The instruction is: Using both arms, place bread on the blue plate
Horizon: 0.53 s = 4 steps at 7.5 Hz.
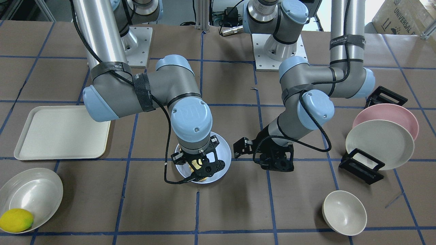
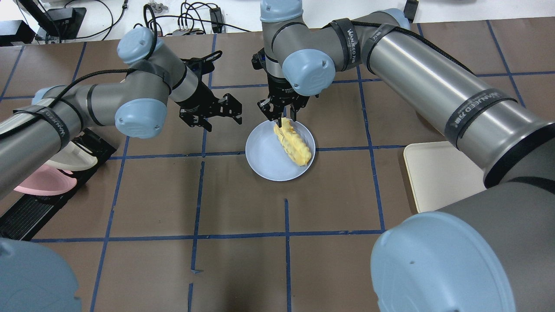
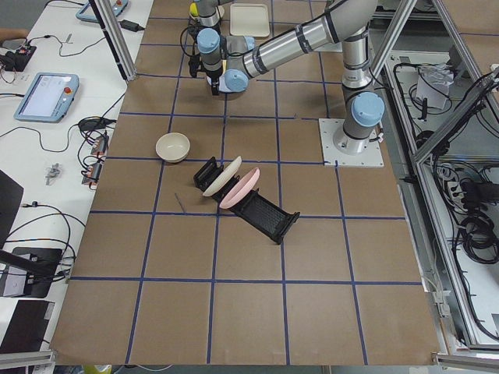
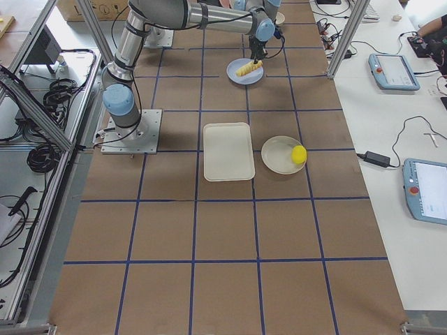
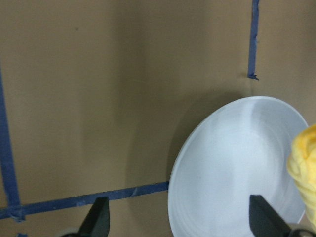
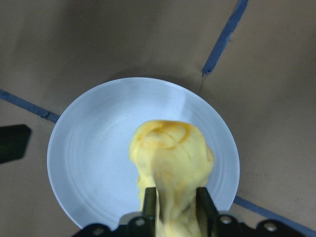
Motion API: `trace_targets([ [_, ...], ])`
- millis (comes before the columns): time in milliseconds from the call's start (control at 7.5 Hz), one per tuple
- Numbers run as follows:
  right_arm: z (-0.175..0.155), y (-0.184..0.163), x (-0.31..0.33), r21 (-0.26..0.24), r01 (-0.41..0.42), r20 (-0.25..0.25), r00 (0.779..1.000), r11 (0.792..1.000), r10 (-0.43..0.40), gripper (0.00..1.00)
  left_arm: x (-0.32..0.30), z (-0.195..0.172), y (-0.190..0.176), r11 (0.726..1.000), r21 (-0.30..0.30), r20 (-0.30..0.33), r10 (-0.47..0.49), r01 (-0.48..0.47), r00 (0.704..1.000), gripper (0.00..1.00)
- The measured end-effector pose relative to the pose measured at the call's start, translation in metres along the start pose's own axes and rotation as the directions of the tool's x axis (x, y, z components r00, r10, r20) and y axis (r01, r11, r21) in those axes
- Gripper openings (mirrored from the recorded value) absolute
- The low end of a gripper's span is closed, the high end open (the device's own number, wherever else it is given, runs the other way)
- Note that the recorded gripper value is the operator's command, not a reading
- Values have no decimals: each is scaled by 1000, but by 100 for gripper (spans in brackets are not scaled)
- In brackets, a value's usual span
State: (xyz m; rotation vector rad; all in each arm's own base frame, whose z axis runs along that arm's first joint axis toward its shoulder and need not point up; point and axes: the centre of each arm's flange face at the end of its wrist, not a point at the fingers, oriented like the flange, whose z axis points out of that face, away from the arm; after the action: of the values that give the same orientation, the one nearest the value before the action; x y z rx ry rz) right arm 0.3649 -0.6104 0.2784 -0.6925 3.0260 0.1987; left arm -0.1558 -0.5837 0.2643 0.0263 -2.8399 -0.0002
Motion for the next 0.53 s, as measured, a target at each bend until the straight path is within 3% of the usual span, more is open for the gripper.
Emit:
trace_targets([
  [267, 0, 2, 6, -11, 4, -21, 1000, 1000, -4, 100, -7, -47, 14, 1000, -4, 110, -1, 1, 994, 100],
  [533, -9, 11, 37, -36, 56, -108, 992, 998, -60, 100, 1, -91, 30, 1000, -11, 173, 3, -1, 985, 100],
])
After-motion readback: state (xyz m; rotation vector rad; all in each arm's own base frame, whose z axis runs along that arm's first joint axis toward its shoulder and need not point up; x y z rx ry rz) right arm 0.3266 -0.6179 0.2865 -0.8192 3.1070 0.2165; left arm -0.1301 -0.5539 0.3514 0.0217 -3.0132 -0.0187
